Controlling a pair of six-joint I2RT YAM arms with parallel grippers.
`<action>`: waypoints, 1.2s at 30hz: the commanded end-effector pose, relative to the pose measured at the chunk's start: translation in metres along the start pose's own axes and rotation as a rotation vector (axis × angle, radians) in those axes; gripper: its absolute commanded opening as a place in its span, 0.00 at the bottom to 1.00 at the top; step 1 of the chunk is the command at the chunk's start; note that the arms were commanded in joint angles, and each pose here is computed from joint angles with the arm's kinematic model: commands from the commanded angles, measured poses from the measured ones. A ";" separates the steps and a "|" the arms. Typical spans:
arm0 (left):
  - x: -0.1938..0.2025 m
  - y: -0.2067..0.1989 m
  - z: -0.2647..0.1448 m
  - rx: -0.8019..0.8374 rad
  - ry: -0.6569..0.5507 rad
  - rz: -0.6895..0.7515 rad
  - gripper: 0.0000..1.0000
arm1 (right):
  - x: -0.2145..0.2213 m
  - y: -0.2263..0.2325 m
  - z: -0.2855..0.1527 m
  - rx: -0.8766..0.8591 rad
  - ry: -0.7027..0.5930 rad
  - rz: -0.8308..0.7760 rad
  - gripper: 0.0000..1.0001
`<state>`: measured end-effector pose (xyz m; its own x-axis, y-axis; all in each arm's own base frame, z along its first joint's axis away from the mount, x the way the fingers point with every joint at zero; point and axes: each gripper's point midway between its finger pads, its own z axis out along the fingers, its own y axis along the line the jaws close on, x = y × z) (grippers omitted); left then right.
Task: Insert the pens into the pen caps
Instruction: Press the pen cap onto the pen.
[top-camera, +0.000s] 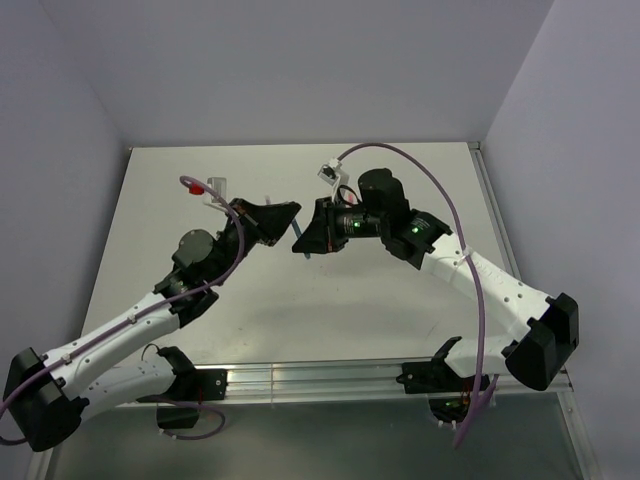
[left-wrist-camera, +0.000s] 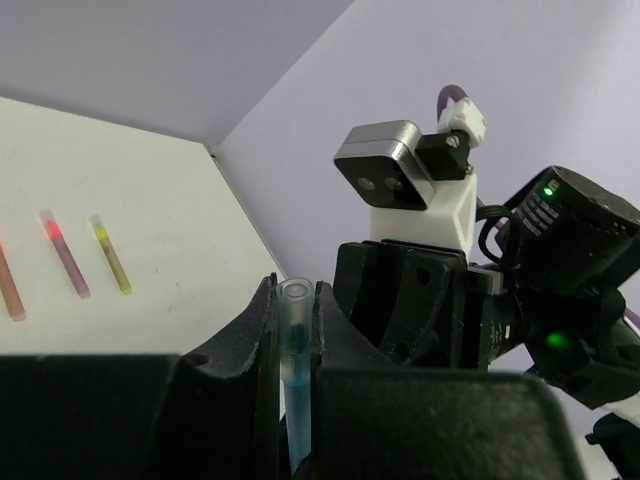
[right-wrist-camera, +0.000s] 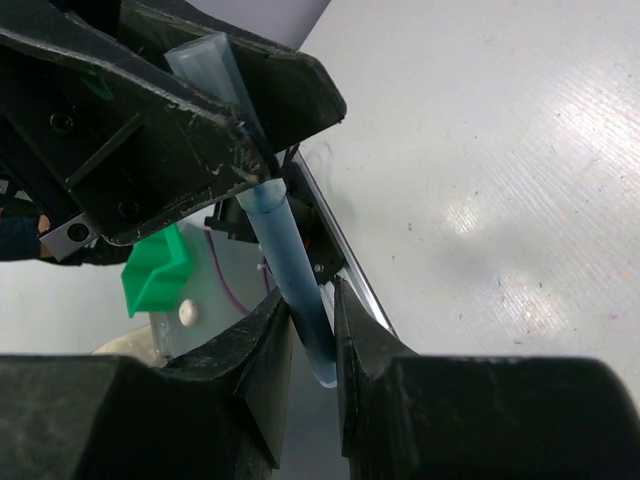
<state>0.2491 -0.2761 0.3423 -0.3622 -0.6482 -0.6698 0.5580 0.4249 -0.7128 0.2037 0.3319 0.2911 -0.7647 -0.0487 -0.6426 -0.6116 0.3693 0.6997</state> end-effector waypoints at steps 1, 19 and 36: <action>0.099 0.029 -0.028 -0.078 0.435 -0.069 0.00 | -0.116 0.050 -0.025 -0.109 -0.441 -0.139 0.00; 0.086 0.048 -0.009 -0.132 0.394 -0.098 0.00 | -0.074 0.022 -0.015 -0.092 -0.354 -0.078 0.24; 0.086 0.063 -0.008 -0.204 0.363 -0.147 0.00 | -0.050 0.010 -0.003 -0.108 -0.280 -0.030 0.34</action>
<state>0.2636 -0.2943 0.2850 -0.5852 -0.5655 -0.5811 0.3927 0.4293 -0.8133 0.2306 0.3293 0.2652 -0.7941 0.0948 -0.6004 -0.5215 0.4010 0.7531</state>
